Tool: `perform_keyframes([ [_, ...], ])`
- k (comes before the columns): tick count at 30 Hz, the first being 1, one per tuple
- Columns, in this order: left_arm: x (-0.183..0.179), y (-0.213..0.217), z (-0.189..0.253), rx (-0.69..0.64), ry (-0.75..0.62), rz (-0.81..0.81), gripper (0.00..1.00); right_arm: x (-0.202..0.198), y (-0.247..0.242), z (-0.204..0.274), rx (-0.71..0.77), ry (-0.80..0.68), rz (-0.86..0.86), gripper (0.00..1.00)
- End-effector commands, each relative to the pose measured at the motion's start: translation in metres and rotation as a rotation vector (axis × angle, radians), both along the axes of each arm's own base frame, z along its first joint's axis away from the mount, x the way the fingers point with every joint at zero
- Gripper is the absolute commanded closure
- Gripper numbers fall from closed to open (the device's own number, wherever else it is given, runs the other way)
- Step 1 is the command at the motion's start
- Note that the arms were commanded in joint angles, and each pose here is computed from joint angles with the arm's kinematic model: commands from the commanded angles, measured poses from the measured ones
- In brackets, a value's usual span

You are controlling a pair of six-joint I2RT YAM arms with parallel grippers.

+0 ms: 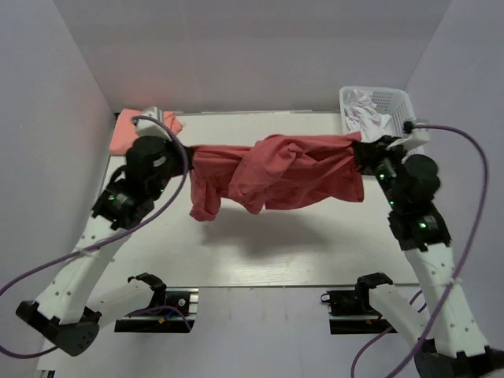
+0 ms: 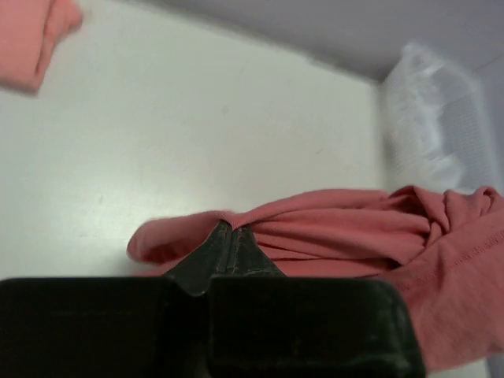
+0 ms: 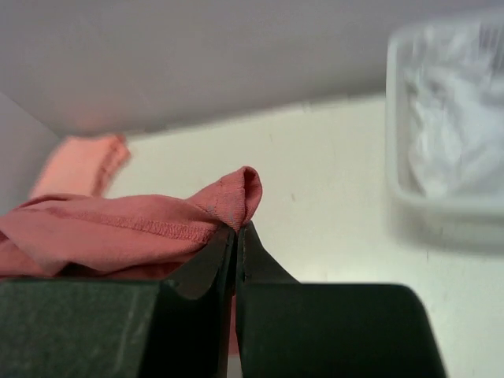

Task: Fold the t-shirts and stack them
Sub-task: Flatten out the tshirt

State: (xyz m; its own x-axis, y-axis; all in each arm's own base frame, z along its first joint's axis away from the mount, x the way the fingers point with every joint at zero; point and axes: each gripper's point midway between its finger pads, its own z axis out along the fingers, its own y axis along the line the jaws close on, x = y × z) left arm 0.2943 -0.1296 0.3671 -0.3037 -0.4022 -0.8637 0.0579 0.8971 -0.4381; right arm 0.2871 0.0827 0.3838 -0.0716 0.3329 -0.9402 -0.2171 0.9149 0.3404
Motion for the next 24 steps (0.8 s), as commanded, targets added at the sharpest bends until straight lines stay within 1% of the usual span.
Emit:
perform_keyframes([
  [1, 0.008, 0.009, -0.092, 0.086, 0.193, 0.078, 1.0, 0.027, 0.002, -0.05, 0.026, 0.091, -0.029, 1.0],
  [2, 0.012, 0.006, -0.105, 0.089, 0.204, 0.07, 1.0, 0.03, 0.003, -0.085, 0.016, 0.159, -0.028, 1.0],
  [4, 0.018, 0.005, -0.151, 0.118, 0.286, 0.087, 1.0, 0.041, 0.007, -0.129, -0.002, 0.248, -0.021, 1.0],
  [7, 0.031, 0.001, -0.199, 0.178, 0.372, 0.101, 1.0, 0.061, 0.009, -0.173, -0.042, 0.334, -0.028, 1.0],
  [9, 0.045, -0.006, -0.212, 0.201, 0.372, 0.09, 1.0, 0.069, 0.011, -0.186, -0.058, 0.358, -0.027, 1.0],
  [10, 0.05, -0.009, -0.22, 0.208, 0.383, 0.09, 1.0, 0.076, 0.013, -0.212, -0.085, 0.427, -0.025, 1.0],
  [11, 0.057, -0.016, -0.238, 0.232, 0.416, 0.068, 1.0, 0.085, 0.014, -0.207, -0.087, 0.42, -0.025, 1.0],
  [12, 0.063, -0.019, -0.24, 0.237, 0.424, 0.067, 1.0, 0.089, 0.016, -0.213, -0.096, 0.44, -0.02, 1.0],
  [13, 0.066, -0.021, -0.257, 0.26, 0.463, 0.067, 1.0, 0.098, 0.015, -0.234, -0.114, 0.496, -0.03, 1.0],
  [14, 0.071, -0.019, -0.252, 0.251, 0.453, 0.076, 1.0, 0.098, 0.016, -0.244, -0.118, 0.524, -0.031, 1.0],
  [15, 0.081, -0.019, -0.258, 0.275, 0.463, 0.103, 1.0, 0.108, 0.015, -0.248, -0.123, 0.54, -0.045, 1.0],
  [16, 0.085, -0.019, -0.262, 0.289, 0.475, 0.112, 0.85, 0.111, 0.014, -0.262, -0.134, 0.583, -0.054, 0.99],
  [17, 0.091, -0.015, -0.264, 0.301, 0.489, 0.131, 0.65, 0.116, 0.014, -0.262, -0.134, 0.598, -0.067, 0.89],
  [18, 0.103, -0.014, -0.255, 0.314, 0.484, 0.145, 0.46, 0.123, 0.014, -0.265, -0.146, 0.613, -0.075, 0.8],
  [19, 0.109, -0.017, -0.266, 0.341, 0.514, 0.139, 0.04, 0.125, 0.016, -0.266, -0.15, 0.639, -0.071, 0.57],
  [20, 0.113, -0.019, -0.267, 0.348, 0.526, 0.139, 0.0, 0.125, 0.019, -0.278, -0.153, 0.68, -0.063, 0.46],
  [21, 0.121, -0.023, -0.252, 0.35, 0.531, 0.139, 0.0, 0.124, 0.02, -0.274, -0.159, 0.698, -0.058, 0.37],
  [22, 0.123, -0.024, -0.249, 0.356, 0.54, 0.138, 0.0, 0.127, 0.022, -0.266, -0.148, 0.691, -0.057, 0.21],
  [23, 0.127, -0.026, -0.239, 0.348, 0.527, 0.139, 0.0, 0.123, 0.027, -0.259, -0.149, 0.681, -0.02, 0.1],
  [24, 0.126, -0.028, -0.233, 0.332, 0.516, 0.126, 0.0, 0.123, 0.028, -0.251, -0.139, 0.663, -0.018, 0.1],
])
